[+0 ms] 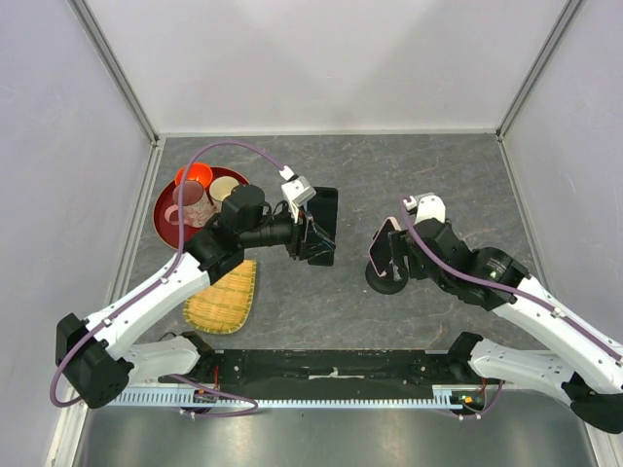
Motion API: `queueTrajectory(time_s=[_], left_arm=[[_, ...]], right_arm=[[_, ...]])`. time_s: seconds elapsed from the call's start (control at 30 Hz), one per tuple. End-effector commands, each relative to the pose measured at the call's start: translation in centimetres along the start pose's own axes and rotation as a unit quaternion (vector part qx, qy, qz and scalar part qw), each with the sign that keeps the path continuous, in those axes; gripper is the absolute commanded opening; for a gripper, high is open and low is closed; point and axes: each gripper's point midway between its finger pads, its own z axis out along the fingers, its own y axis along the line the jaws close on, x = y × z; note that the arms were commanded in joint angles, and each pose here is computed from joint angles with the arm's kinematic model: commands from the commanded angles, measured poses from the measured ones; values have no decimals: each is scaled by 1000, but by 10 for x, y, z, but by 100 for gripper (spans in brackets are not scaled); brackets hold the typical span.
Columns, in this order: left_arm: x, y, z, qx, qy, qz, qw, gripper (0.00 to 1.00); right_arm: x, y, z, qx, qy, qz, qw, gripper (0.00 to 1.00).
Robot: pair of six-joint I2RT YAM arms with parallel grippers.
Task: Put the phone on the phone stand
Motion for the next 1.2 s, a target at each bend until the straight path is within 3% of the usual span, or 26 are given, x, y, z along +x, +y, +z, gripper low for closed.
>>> queueTrajectory(time_s=[0.0,0.1,0.3,0.5,0.53,0.6,0.63,0.67,0.73,0.9,1.17], left_arm=[[-18,-11,-7,14,-30,18,999,44],[-19,-11,-8,13,-31,17,999,44],[-18,-12,-7,15,-30,17,999,44],[-19,-14,-8,17,-31,18,999,45],[-19,-14,-8,18,-31,18,999,45],[-20,-16,-8,20,-32,19,999,45],[-19,-16,-8,19,-31,18,999,45],[-20,-17,-8,23,-32,18,999,45],[-20,-19,-8,29,-32,18,999,45],[-20,-19,-8,27,-32,18,999,45],[-19,-15,-8,18,-30,20,999,45]], right_arm=[[-5,-35,-11,91,-21,43,995,82],[-10,-54,-17,143,-43,70,986,79],[-21,-86,-29,229,-86,122,962,65],[-26,-75,-35,177,-92,140,970,62],[-32,-71,-40,150,-107,152,971,63],[-37,-52,-48,71,-116,124,983,76],[-43,-19,-51,-24,-114,115,986,81],[-41,-8,-51,-61,-114,71,989,98],[-39,13,-55,-126,-110,46,985,98],[-35,-5,-32,-47,-93,13,994,98],[-51,-29,-18,53,-109,33,992,98]])
